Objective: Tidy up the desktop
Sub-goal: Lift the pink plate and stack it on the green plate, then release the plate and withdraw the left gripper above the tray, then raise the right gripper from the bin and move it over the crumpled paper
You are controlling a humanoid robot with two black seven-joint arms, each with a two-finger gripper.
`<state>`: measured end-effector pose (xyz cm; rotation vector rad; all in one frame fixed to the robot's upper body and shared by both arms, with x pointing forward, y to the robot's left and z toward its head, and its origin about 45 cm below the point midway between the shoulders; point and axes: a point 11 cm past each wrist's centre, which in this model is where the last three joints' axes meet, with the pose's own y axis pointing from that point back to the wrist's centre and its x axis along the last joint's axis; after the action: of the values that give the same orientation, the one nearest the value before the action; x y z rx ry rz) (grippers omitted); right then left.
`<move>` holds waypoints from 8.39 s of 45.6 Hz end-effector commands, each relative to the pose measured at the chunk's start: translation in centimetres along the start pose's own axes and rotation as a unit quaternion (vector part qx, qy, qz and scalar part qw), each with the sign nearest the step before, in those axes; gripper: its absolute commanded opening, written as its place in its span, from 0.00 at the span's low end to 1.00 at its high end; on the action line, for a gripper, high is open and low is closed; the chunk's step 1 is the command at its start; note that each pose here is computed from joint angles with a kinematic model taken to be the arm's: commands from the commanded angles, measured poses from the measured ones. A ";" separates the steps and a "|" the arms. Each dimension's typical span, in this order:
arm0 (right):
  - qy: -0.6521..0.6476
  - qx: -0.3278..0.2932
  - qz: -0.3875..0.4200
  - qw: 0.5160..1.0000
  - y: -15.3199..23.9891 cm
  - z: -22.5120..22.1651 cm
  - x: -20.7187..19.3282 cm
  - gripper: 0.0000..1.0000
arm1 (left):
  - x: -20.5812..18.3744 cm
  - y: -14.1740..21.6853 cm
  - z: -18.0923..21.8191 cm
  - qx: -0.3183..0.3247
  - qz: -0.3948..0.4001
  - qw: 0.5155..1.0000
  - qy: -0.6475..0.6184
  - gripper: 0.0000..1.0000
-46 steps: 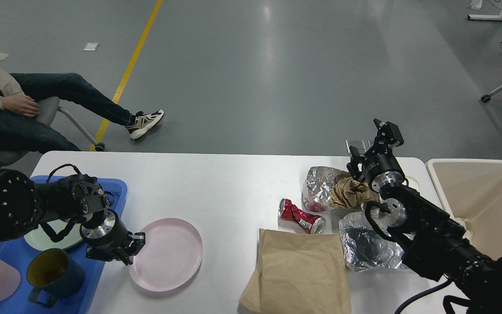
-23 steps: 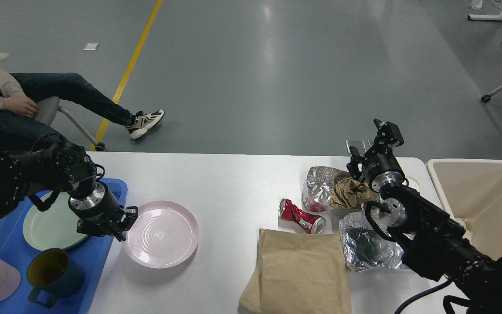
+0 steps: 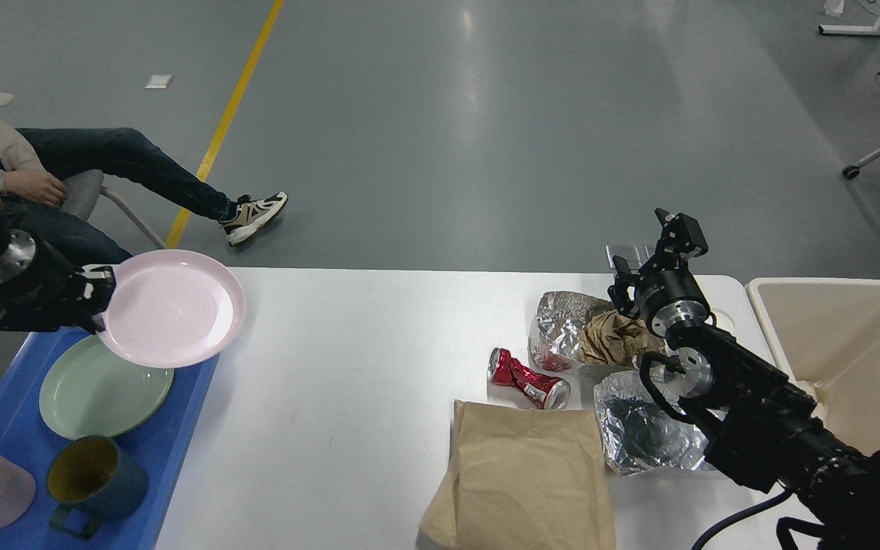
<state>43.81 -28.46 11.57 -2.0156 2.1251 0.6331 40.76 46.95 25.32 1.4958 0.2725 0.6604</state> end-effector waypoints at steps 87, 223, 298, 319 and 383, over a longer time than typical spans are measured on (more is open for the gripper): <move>0.000 0.000 0.000 1.000 0.0 0.0 0.0 1.00 | 0.9 -5.1 -6.9 0.025 0.111 0.990 0.077 0.93; 0.000 0.000 0.000 1.000 0.0 0.0 0.0 1.00 | -2.7 -11.4 3.8 -0.493 0.007 0.456 0.741 0.96; 0.001 0.002 -0.003 1.000 -0.4 -0.6 -0.5 1.00 | -4.3 -10.9 0.9 -0.624 0.064 0.363 0.689 0.96; 0.043 0.087 0.017 0.995 -2.1 -10.8 3.0 1.00 | -4.3 -10.9 0.9 -0.624 0.063 0.363 0.689 0.96; 0.441 -0.066 -0.144 0.884 -3.0 -11.3 -0.2 1.00 | -4.3 -10.9 0.9 -0.624 0.064 0.363 0.689 0.96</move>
<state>48.63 -33.59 21.57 -2.7247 2.0997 -0.1117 40.40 44.43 13.85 -0.8830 0.6699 1.6126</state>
